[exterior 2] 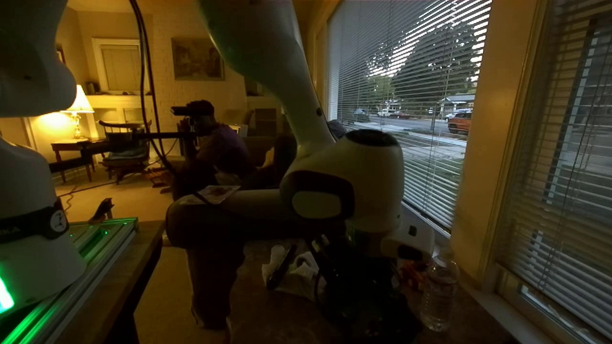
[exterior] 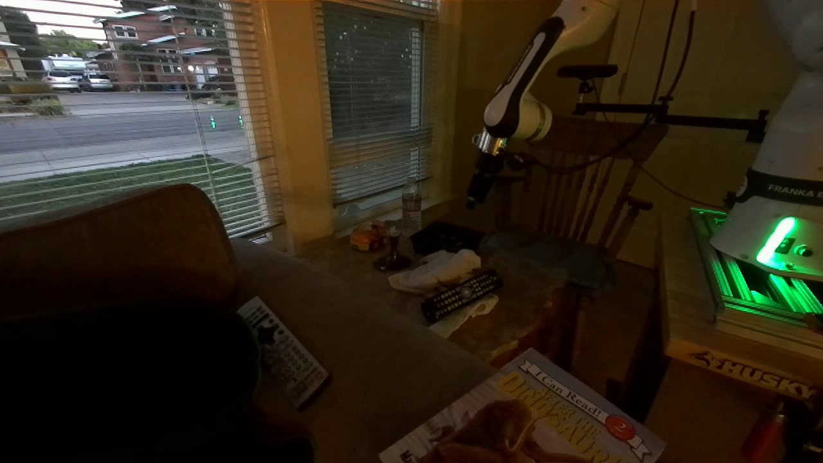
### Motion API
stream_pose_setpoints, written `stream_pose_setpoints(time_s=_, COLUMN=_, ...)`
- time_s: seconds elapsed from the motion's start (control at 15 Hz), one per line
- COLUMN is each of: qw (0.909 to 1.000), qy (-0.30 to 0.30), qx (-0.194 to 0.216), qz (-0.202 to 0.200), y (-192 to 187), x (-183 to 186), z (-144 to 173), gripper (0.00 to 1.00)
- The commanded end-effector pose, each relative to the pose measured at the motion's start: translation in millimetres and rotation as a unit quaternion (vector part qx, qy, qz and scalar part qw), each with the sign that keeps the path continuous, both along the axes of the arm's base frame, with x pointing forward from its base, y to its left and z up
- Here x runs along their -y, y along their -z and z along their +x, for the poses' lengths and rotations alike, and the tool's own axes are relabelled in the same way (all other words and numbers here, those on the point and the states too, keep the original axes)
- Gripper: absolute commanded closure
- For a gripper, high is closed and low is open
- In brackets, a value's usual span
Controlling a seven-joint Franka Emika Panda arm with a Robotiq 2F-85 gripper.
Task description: Empty the contents of the black container onto the table
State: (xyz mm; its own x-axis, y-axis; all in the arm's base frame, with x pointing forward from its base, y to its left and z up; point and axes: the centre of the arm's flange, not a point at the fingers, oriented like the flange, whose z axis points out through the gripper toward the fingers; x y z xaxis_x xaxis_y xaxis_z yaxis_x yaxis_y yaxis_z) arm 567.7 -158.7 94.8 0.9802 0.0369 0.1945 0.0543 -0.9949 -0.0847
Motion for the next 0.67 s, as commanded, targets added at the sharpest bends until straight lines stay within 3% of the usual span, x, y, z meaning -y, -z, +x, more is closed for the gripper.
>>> stream_pose_setpoints(time_s=0.0, qw=0.9994, qy=0.019, qx=0.018, qz=0.022, y=26.4, x=2.8, z=23.0, gripper=0.0)
stream_pose_setpoints(time_s=0.07, qw=0.9987, qy=0.032, qx=0.023, qz=0.033, y=31.4, x=1.9, z=24.8, gripper=0.0)
stream_pose_setpoints(time_s=0.13, qw=0.9997, qy=0.014, qx=0.009, qz=0.017, y=16.8, x=0.5, z=10.9, gripper=0.0)
stream_pose_setpoints(time_s=0.6, qw=0.9994, qy=0.026, qx=0.011, qz=0.023, y=42.9, x=5.9, z=17.2, gripper=0.0)
